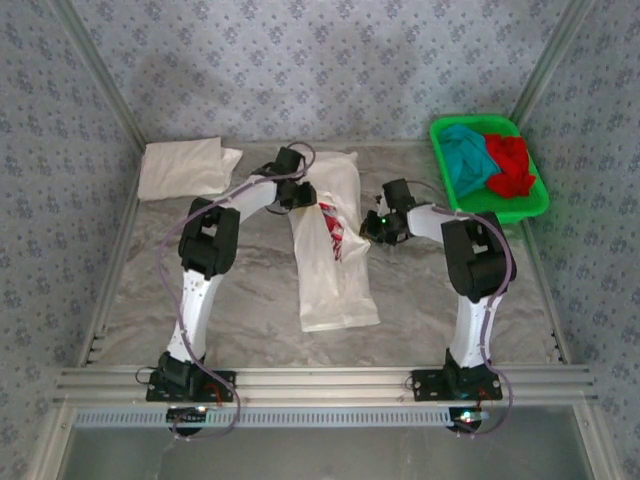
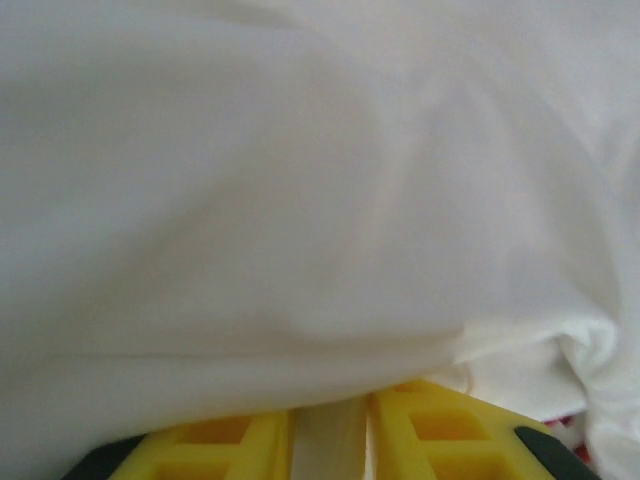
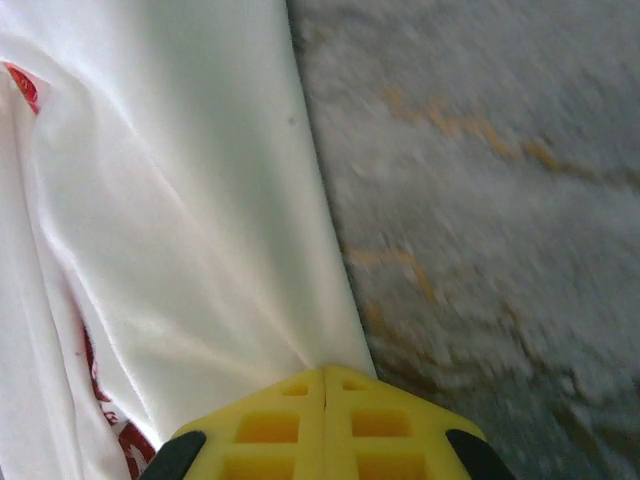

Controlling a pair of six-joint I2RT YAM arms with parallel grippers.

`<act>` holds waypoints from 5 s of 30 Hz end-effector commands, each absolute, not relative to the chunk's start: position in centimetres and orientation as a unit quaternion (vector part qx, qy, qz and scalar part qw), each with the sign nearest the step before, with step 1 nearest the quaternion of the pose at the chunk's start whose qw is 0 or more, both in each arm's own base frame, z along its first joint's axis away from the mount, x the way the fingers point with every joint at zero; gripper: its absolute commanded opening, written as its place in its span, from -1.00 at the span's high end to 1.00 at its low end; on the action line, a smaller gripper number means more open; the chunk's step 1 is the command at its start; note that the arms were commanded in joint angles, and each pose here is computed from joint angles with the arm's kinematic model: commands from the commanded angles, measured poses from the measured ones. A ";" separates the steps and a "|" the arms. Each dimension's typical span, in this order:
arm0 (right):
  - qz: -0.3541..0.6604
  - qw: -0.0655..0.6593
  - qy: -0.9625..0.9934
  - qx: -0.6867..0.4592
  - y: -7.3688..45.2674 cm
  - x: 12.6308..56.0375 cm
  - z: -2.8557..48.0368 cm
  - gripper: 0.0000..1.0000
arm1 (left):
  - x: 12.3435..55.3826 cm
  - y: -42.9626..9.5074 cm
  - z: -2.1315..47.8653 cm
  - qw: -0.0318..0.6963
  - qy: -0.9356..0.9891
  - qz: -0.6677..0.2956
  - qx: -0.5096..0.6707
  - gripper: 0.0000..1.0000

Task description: Fold and stack the t-shirts

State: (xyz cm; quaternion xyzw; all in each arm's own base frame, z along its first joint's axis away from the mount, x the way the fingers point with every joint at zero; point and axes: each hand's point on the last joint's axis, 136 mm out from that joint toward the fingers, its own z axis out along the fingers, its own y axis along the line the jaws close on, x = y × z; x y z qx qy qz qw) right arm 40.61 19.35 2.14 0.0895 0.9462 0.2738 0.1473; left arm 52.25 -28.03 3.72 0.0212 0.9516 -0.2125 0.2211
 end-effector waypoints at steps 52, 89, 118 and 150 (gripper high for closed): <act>0.362 0.057 0.930 0.028 21.3 13.9 3.1 -0.18 | 14.4 -24.7 4.6 0.125 0.922 -0.366 0.024 -0.23; 0.387 0.066 0.918 0.044 23.2 16.2 4.8 0.01 | 15.3 -23.7 4.7 0.118 0.939 -0.322 0.014 1.00; 0.357 0.078 0.931 0.019 24.2 15.7 6.0 1.00 | 15.0 -22.8 5.2 0.135 0.934 -0.330 0.005 1.00; 0.351 0.086 0.932 0.011 23.7 25.3 11.5 1.00 | 26.2 -22.4 14.2 0.196 0.924 -0.325 0.046 1.00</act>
